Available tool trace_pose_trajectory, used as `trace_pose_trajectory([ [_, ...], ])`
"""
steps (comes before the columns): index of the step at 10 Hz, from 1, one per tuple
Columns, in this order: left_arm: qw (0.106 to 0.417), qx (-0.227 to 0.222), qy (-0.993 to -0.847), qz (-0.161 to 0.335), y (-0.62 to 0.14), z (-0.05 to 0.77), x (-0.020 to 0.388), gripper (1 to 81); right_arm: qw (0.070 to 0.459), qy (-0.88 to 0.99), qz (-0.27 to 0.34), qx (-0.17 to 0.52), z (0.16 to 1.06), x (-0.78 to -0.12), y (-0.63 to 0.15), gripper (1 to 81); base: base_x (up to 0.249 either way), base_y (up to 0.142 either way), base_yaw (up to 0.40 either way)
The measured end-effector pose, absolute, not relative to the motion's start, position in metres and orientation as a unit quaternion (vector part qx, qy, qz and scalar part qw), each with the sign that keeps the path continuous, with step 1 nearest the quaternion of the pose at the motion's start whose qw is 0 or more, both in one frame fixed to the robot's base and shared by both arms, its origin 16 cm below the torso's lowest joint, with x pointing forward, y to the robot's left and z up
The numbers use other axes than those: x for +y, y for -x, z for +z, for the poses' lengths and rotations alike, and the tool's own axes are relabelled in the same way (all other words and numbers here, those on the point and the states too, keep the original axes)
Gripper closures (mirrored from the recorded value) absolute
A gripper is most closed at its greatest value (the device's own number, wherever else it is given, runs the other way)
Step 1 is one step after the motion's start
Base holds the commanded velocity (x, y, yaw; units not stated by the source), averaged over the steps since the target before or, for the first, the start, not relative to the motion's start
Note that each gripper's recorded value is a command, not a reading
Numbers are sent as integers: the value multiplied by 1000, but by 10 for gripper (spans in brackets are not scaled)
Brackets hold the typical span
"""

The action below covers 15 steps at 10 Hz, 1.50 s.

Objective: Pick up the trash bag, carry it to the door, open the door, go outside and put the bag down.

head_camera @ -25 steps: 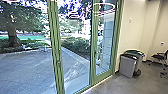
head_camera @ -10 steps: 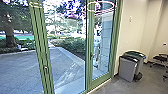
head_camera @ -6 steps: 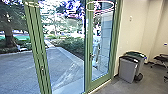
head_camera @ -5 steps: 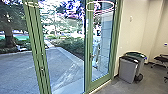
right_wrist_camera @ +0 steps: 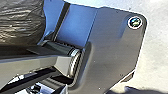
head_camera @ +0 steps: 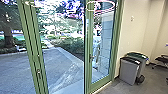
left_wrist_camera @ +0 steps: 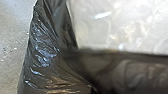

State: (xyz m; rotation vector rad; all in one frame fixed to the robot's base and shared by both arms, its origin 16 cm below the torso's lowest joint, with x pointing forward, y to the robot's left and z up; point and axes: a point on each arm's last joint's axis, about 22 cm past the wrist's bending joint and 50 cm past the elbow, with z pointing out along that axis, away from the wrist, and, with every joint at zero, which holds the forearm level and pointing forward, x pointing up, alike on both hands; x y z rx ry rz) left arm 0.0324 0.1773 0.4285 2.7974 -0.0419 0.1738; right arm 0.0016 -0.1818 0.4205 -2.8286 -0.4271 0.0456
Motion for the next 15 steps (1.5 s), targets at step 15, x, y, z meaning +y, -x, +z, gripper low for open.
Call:
trace_pose_trajectory([
  [15,163,-15,-984,65,-37,428,185,811,144,978,16,-148,421,-176,0,10,134,-94,0],
])
